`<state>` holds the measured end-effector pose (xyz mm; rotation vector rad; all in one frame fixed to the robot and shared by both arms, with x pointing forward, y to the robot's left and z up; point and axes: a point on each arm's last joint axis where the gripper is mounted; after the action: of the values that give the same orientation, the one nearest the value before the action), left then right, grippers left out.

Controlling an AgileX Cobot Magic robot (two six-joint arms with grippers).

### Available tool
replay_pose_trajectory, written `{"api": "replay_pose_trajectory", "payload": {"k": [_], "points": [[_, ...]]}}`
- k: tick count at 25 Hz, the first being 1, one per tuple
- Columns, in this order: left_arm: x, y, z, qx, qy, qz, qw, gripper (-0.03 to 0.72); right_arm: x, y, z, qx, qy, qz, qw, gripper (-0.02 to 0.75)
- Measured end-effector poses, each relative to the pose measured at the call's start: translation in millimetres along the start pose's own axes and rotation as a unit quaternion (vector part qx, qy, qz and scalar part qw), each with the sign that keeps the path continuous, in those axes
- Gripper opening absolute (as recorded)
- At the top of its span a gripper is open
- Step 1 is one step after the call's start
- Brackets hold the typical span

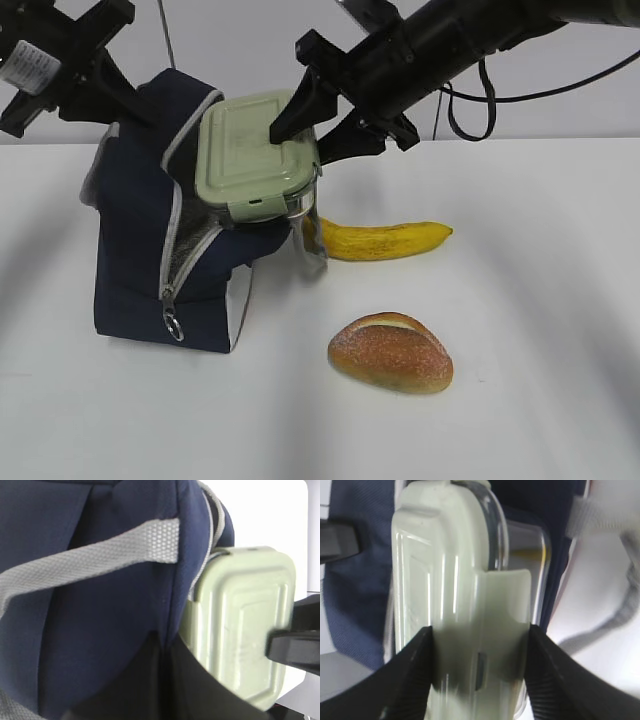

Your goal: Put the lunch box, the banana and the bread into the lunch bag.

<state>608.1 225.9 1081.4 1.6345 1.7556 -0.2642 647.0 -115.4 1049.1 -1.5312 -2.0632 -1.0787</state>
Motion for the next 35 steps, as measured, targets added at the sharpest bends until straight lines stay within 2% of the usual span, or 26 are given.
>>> {"api": "replay_pose_trajectory", "payload": {"k": [10,18,21,25,29,35], "points": [[0.5,-1,0,0.006,0.002,0.002,1.0,-0.003,23,-1,50,0.007,-0.024,-0.025,0.999,0.387],[-1.3,-2,1,0.008,0.0,0.002,1.0,-0.003,47,11,68,0.026,-0.099,-0.044,0.994,0.387],[-5.2,-4,3,0.012,-0.002,0.008,1.0,-0.003,50,14,79,0.031,-0.109,-0.043,0.993,0.387],[-8.7,-5,6,0.015,-0.003,0.013,1.0,-0.003,49,11,103,0.04,-0.109,-0.042,0.992,0.387],[-7.4,-6,6,0.016,0.007,0.02,1.0,-0.003,36,5,128,0.051,-0.111,-0.031,0.992,0.387],[-4.1,-6,6,0.017,0.027,0.032,0.999,-0.003,26,4,150,0.046,-0.077,-0.01,0.996,0.387]]}}
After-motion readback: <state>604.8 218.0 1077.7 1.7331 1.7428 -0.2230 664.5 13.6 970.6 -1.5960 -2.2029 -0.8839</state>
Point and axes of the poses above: a point on each arm's last joint axis where the gripper is mounted, z pointing out along that axis toward the gripper, x along the wrist's bending axis when the last joint is at zero, y = z × x, and after that the axes turned 1 degree about -z, right-handed
